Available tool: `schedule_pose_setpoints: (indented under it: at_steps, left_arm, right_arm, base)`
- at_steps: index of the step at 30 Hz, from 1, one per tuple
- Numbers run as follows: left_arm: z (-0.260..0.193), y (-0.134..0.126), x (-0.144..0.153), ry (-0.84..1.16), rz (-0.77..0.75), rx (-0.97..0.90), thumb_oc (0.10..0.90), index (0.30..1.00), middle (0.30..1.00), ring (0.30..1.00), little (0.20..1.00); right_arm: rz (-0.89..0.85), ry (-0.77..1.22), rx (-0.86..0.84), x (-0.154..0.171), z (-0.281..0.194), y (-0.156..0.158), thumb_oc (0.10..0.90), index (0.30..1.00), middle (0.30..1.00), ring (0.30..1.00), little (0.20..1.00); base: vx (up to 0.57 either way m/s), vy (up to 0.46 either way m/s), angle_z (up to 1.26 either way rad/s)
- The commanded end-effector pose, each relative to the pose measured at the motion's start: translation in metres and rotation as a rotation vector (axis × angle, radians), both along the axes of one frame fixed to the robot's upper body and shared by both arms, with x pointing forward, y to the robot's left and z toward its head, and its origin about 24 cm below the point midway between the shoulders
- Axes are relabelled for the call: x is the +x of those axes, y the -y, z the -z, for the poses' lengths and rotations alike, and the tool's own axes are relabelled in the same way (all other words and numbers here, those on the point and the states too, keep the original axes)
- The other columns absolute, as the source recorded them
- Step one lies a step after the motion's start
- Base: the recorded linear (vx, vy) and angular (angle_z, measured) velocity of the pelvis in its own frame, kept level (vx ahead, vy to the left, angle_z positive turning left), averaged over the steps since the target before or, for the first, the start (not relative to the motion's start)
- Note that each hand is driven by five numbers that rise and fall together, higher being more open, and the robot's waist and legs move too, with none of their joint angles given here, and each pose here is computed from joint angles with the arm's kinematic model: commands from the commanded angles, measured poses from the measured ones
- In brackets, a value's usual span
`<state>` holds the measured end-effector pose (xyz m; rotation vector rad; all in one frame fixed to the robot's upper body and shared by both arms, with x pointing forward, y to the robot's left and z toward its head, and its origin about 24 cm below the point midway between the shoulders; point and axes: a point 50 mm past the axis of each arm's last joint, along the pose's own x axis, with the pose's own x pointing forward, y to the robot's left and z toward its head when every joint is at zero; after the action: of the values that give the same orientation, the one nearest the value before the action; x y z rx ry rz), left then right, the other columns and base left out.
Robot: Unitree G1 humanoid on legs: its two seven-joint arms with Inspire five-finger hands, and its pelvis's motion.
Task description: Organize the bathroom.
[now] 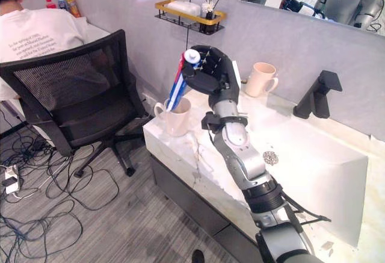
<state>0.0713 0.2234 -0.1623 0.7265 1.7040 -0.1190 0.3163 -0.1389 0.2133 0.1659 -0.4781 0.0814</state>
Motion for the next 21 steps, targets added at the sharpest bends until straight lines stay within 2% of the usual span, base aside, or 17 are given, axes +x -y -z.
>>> schedule_pose_setpoints:
  at_steps: [1,21]
  left_arm:
    - [-0.0078,-0.0295,-0.0141,-0.11,0.037,0.124,0.8,0.9,0.9,0.9,0.9]
    - [-0.0103,-0.0324,-0.0121,-0.125,0.021,0.145,0.8,0.9,0.9,0.9,0.9]
  right_arm:
    - [-0.076,0.459,0.101,-0.0355,-0.0948,-0.0096,0.4,0.3,0.3,0.3,0.3]
    - [-0.036,0.452,0.105,-0.032,-0.0954,-0.0065,0.4,0.3,0.3,0.3,0.3]
  base:
    - [0.02,-0.043,0.0]
    - [0.01,-0.031,-0.01]
